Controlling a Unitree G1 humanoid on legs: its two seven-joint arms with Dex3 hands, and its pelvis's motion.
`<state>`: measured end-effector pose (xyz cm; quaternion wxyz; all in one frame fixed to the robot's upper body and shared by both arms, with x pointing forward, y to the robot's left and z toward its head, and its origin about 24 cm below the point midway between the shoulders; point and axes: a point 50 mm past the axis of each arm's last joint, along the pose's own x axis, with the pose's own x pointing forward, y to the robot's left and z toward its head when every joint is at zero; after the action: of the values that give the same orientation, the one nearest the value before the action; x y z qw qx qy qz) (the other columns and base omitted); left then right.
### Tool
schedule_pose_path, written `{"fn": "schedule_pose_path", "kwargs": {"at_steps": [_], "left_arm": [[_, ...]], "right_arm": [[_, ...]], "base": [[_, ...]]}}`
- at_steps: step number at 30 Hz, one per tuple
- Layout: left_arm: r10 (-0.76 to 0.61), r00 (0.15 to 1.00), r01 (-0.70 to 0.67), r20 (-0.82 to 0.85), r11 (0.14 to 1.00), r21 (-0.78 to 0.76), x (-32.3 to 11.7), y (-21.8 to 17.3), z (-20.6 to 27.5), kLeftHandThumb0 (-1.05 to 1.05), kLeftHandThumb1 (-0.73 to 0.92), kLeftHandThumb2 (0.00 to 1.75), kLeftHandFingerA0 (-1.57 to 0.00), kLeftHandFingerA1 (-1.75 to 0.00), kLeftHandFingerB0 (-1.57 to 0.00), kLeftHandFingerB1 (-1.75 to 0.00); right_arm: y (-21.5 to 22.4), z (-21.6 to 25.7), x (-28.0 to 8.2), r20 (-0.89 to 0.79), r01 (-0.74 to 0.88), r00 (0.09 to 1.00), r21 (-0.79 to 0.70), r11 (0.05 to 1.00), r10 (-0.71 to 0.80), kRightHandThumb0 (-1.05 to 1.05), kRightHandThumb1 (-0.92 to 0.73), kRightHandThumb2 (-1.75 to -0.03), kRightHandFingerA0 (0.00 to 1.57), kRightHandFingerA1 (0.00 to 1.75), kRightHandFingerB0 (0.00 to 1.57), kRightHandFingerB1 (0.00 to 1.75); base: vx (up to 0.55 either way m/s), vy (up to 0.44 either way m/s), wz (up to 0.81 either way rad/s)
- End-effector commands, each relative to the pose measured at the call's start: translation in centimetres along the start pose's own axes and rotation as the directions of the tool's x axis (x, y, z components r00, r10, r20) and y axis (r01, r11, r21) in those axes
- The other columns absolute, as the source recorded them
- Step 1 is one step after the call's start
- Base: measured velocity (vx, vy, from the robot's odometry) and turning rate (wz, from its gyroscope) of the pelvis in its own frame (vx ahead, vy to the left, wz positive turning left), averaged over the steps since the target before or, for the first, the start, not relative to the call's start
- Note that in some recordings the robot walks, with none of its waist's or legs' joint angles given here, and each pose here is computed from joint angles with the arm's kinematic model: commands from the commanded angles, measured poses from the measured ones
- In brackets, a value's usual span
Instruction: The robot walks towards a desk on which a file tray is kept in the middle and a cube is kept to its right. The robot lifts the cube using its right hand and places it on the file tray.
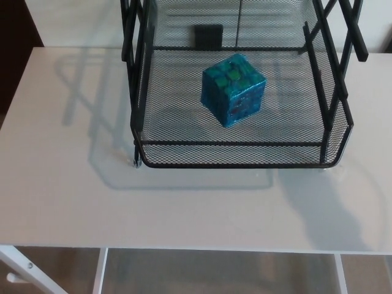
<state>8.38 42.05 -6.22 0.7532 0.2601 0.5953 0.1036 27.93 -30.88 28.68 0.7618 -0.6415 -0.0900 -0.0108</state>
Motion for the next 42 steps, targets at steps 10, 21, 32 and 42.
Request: {"fn": "schedule_pose_path", "kwargs": {"at_steps": [10,21,32,42], "left_arm": [[0.037,0.999,-0.037,0.004,0.999,-0.015,-0.3,1.3,0.1,-1.05,0.92,0.85,-0.27,-1.00,-0.23,-0.85],[0.041,0.999,-0.041,0.003,0.999,-0.036,-0.3,1.2,-0.2,-1.05,0.92,0.89,-0.30,-1.00,-0.25,-0.85],[0.099,0.995,-0.094,0.027,0.986,-0.136,-0.4,1.6,-0.1,-1.05,0.92,0.99,-0.51,-1.04,-0.27,-0.85],[0.122,0.993,-0.122,-0.007,0.984,-0.127,-0.4,1.6,-0.6,-1.05,0.81,1.43,-0.52,-0.97,-0.14,-0.72]], "right_arm": [[15.9,-18.7,-31.2,-0.931,0.892,-0.282,-0.343,0.296,-0.230,-0.44,-0.73,-0.63,0.29,0.53,0.34,0.32],[22.1,-17.5,-34.4,-0.886,0.931,-0.324,-0.237,0.277,0.330,-0.80,-0.92,-0.86,0.15,0.56,0.00,0.00],[25.5,-15.9,-33.9,-0.905,0.470,-0.287,0.152,0.869,0.314,-0.28,-0.56,-0.56,0.12,0.55,0.03,0.27],[26.1,-13.3,-33.9,-0.921,0.569,-0.031,0.303,0.765,0.388,-0.25,-0.53,-0.55,0.47,0.88,0.13,0.32]], "base": [[0.00,0.000,0.00],[0.00,0.000,0.00],[0.00,0.000,0.00],[0.00,0.000,0.00]]}}
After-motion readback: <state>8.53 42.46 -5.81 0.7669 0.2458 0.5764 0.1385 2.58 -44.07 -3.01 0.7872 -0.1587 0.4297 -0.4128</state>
